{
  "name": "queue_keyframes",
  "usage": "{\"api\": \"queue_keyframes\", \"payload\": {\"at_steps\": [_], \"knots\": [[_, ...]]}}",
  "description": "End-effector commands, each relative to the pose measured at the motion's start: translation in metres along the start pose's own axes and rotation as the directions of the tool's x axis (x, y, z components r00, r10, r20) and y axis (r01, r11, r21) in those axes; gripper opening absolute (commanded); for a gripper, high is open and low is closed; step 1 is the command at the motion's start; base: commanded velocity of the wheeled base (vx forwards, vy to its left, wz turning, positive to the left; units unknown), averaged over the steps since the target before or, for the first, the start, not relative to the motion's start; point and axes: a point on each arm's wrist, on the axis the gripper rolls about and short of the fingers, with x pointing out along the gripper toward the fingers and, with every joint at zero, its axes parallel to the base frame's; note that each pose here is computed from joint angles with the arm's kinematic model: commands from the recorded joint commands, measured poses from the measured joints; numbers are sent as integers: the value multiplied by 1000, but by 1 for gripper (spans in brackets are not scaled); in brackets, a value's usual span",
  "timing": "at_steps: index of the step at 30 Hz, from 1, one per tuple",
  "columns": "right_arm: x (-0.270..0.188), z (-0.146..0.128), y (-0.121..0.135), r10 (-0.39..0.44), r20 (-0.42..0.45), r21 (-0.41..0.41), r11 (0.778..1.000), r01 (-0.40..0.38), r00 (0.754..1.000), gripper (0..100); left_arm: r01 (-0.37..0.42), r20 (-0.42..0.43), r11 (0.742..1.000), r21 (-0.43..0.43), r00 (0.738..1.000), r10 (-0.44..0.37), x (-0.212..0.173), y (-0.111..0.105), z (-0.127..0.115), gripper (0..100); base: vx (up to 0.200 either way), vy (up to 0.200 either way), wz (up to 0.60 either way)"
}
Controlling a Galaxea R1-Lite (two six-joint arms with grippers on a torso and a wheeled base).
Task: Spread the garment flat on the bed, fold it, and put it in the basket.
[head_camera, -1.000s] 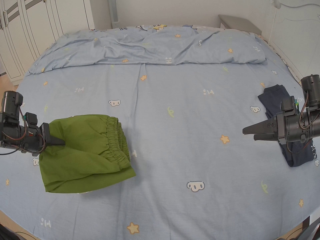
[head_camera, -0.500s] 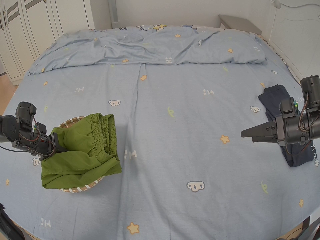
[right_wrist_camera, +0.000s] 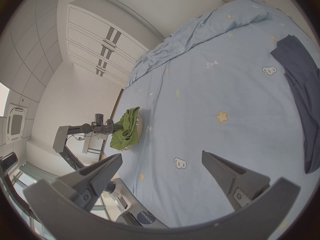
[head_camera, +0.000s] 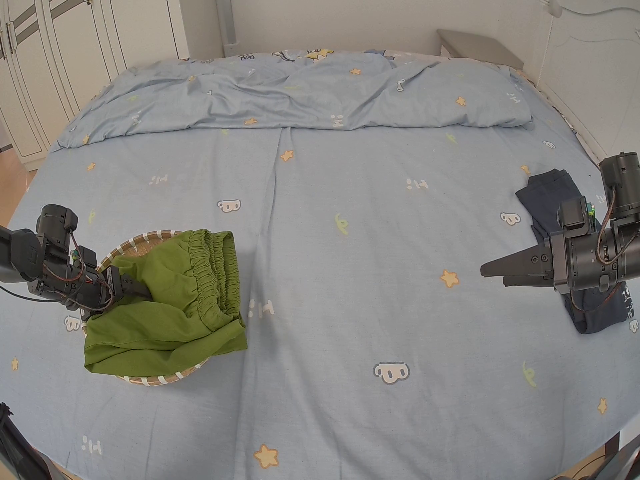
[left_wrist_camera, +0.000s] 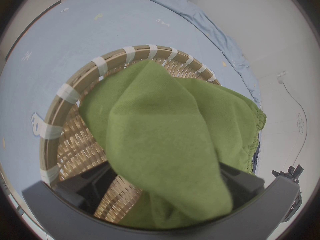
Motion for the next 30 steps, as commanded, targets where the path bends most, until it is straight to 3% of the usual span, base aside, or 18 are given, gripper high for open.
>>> {"api": "queue_keyframes", "payload": {"at_steps": [1, 7, 8, 15, 18, 20, 22, 25, 29, 30], "knots": [[1, 0, 0, 0, -3, 1, 1000, 0, 1000, 100, 9, 40, 1000, 17, 999, -10, -14, -7, 1, 100, 0, 0, 0], [-1, 0, 0, 1, 1, -4, 1000, -1, 1000, 100, 29, 150, 997, 66, 988, -39, -55, -24, -2, 100, 0, 0, 0], [-1, -1, 1, 2, 0, -4, 1000, -2, 1000, 100, 23, 205, 996, 82, 978, -40, -73, -28, -3, 100, 0, 0, 0], [1, -3, 4, 14, -12, -14, 1000, -14, 1000, 100, -43, 334, 996, 77, 943, 15, -107, -26, -2, 100, 0, 0, 0], [-6, -5, 9, 18, 5, -32, 999, -18, 1000, 100, -70, 422, 989, 128, 907, 10, -135, -46, -16, 100, 0, 0, 0], [-22, -10, 22, 36, 40, -69, 997, -34, 999, 100, -64, 459, 983, 170, 888, -22, -150, -61, -29, 100, 0, 0, 0], [-53, -32, 49, 100, 89, -159, 984, -85, 991, 100, -54, 501, 970, 236, 862, -74, -172, -78, -62, 100, 0, 0, 0], [-72, -56, 58, 135, 118, -225, 969, -106, 984, 100, -59, 542, 951, 303, 832, -121, -191, -82, -106, 100, 0, 0, 0], [-81, -97, 45, 39, 148, -312, 950, 9, 988, 100, -124, 622, 925, 358, 771, -137, -211, -65, -166, 100, 0, 0, 0], [-81, -97, 45, 39, 148, -312, 950, 9, 988, 100, -124, 622, 925, 358, 771, -137, -211, -65, -166, 100, 0, 0, 0]]}}
